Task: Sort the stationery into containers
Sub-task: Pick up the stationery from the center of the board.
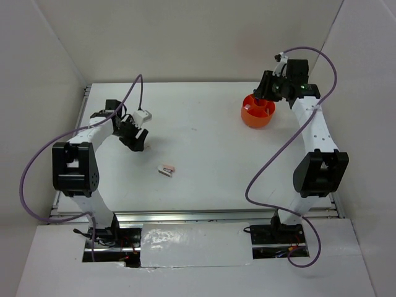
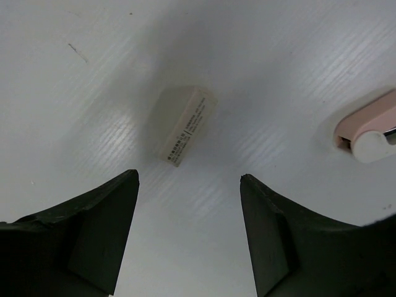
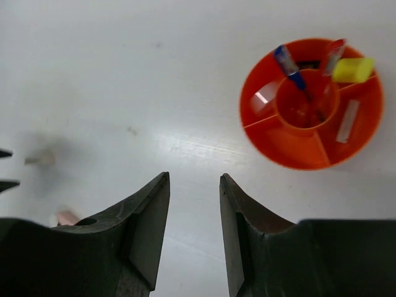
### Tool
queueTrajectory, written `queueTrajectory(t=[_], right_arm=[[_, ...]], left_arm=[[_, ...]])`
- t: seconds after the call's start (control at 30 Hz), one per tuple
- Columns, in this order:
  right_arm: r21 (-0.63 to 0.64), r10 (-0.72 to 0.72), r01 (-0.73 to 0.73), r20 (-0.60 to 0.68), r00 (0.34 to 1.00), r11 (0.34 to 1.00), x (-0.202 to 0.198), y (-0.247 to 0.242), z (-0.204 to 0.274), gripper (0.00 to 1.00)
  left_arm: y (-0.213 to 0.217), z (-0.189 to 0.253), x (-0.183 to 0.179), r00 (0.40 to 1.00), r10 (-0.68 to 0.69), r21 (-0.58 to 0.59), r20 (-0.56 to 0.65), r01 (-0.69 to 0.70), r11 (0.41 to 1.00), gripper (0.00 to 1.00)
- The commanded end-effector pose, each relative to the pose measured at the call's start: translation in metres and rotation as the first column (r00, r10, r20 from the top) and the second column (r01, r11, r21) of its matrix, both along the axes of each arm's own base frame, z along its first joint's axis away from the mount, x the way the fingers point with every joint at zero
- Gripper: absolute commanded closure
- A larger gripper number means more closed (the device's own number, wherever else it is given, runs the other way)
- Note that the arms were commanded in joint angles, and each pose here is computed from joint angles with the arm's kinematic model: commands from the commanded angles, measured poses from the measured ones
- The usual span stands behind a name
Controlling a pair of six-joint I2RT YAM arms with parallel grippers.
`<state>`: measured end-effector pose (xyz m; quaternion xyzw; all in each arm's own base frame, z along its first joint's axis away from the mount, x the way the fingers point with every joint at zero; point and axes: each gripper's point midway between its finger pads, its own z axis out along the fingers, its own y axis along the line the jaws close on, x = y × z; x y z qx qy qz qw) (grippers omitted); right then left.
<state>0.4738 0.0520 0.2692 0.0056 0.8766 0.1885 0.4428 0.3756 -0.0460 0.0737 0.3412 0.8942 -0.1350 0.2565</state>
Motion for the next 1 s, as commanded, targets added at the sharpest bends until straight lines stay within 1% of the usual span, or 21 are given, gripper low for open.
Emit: queueTrajectory(t=[0.0,0.17,0.2,0.23,0.27,0.43,0.47,0.53,0.57,0.7,0.73,0.83,0.9,0.93,0.97], right_arm=[[0.046,0.13,-0.129,-0.007,0.992,0.991,-0.024,0.028,0.0,0.56],[0.071,0.177,-0.175,-0.022,0.984,0.982,-0.038,0.037,-0.006,0.57],[0.076,0.209,-0.208,-0.014,0.978,0.975,-0.04,0.051,-0.006,0.57],[0.08,0.219,-0.217,-0.013,0.976,0.973,-0.042,0.054,-0.007,0.57],[0.086,0.227,-0.224,-0.019,0.974,0.971,-0.044,0.058,-0.01,0.57],[0.096,0.268,-0.264,-0.023,0.963,0.96,-0.05,0.075,-0.014,0.58],[0.098,0.274,-0.271,-0.024,0.961,0.958,-0.052,0.077,-0.014,0.58],[0.1,0.295,-0.292,-0.021,0.955,0.951,-0.055,0.084,-0.013,0.59],[0.1,0.306,-0.303,-0.02,0.952,0.948,-0.057,0.086,-0.013,0.59],[0.106,0.368,-0.366,0.007,0.93,0.924,-0.069,0.101,-0.006,0.6],[0.1,0.382,-0.382,0.017,0.924,0.919,-0.071,0.103,-0.004,0.6],[0.099,0.424,-0.426,0.042,0.905,0.9,-0.079,0.113,0.001,0.6],[0.097,0.44,-0.443,0.051,0.897,0.891,-0.086,0.12,0.002,0.6],[0.091,0.445,-0.448,0.054,0.894,0.889,-0.087,0.122,0.001,0.6],[0.089,0.449,-0.452,0.053,0.892,0.888,-0.089,0.123,0.001,0.6]], left_arm=[[0.007,0.002,0.014,0.996,-0.083,-0.017,0.025,0.083,0.996,0.22],[0.006,-0.017,0.012,0.995,-0.089,-0.045,-0.037,0.088,0.995,0.3],[0.005,-0.019,0.012,0.995,-0.088,-0.049,-0.037,0.086,0.995,0.32],[0.006,-0.024,0.01,0.995,-0.086,-0.053,-0.047,0.083,0.995,0.33],[0.005,-0.025,0.01,0.995,-0.089,-0.058,-0.044,0.087,0.995,0.36],[0.0,-0.027,0.01,0.994,-0.106,-0.078,-0.026,0.103,0.992,0.42],[-0.001,-0.027,0.01,0.994,-0.106,-0.083,-0.026,0.103,0.991,0.47],[-0.001,-0.03,0.01,0.993,-0.111,-0.087,-0.03,0.108,0.99,0.52],[-0.001,-0.03,0.011,0.993,-0.114,-0.088,-0.032,0.111,0.99,0.57],[-0.002,-0.036,0.012,0.993,-0.114,-0.094,-0.035,0.111,0.989,0.65],[-0.003,-0.037,0.011,0.992,-0.117,-0.097,-0.039,0.113,0.989,0.71],[-0.007,-0.034,0.009,0.992,-0.115,-0.121,-0.041,0.11,0.987,0.77],[-0.011,-0.029,0.009,0.993,-0.111,-0.14,-0.028,0.106,0.984,0.79],[-0.011,-0.029,0.009,0.994,-0.105,-0.14,-0.03,0.1,0.985,0.79],[-0.013,-0.031,0.008,0.993,-0.108,-0.138,-0.036,0.102,0.985,0.76]])
